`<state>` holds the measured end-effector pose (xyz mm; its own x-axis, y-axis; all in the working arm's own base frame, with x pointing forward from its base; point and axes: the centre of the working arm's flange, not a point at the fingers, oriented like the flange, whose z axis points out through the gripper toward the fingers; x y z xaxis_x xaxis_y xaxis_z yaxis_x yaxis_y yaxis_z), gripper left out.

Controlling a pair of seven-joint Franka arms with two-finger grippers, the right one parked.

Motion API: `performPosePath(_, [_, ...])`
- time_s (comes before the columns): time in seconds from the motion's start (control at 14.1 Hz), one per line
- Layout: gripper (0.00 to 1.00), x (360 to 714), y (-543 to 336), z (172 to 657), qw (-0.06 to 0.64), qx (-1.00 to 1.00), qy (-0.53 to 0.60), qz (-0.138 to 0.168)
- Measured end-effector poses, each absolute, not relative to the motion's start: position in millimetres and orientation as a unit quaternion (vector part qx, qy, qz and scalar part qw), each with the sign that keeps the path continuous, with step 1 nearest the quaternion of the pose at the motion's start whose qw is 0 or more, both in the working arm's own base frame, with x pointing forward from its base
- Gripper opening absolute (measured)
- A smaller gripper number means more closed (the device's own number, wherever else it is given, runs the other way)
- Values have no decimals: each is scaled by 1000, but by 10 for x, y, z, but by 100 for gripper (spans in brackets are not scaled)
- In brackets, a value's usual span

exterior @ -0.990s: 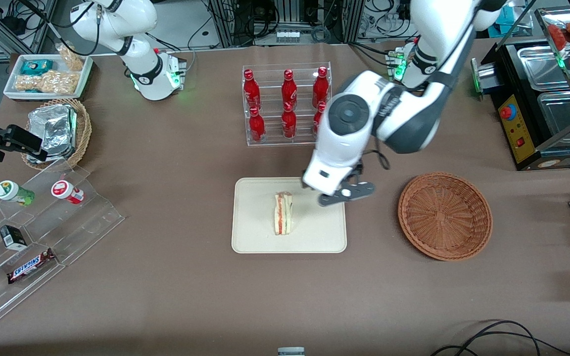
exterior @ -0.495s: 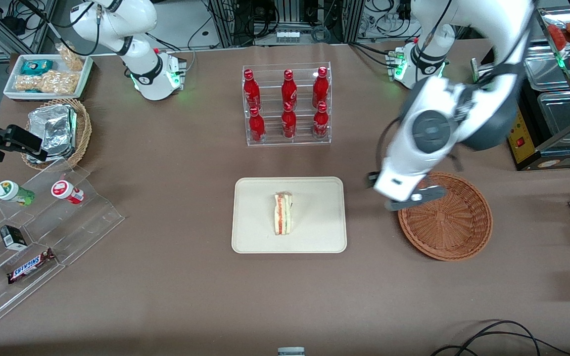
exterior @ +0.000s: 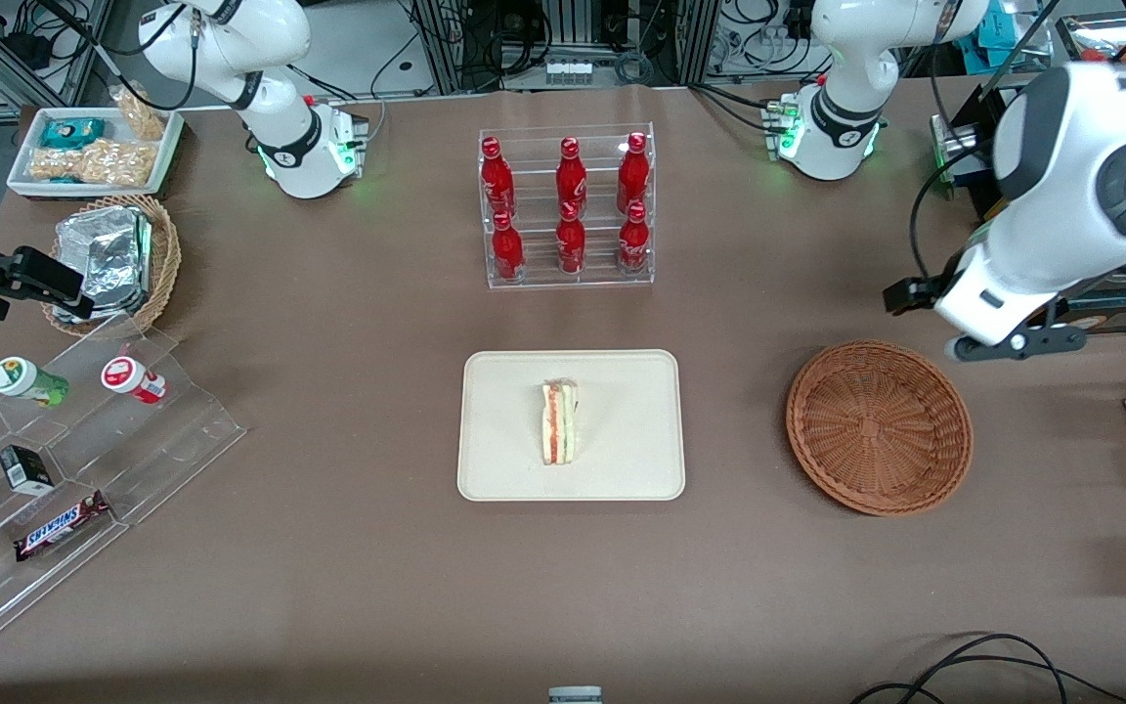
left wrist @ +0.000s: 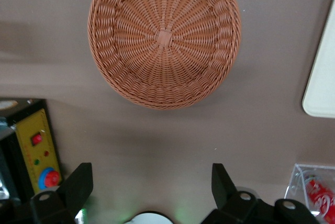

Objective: Place sandwich from basket to tray

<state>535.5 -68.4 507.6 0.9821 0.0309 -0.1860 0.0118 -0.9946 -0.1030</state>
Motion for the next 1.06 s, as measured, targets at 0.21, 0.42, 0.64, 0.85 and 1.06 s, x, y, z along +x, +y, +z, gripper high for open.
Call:
performPosePath(0.21, [100,5291,-360,5367,42,-995,38,80])
performPosePath(0.42, [100,5325,-150,5645,31,-996,62,53])
performPosePath(0.64, [100,5348,-207,5772,7,-997,65,39])
performPosePath(0.85, [100,5463,-229,5857,1,-997,66,27])
performPosePath(1.06, [100,5579,-161,5850,1,-998,60,24])
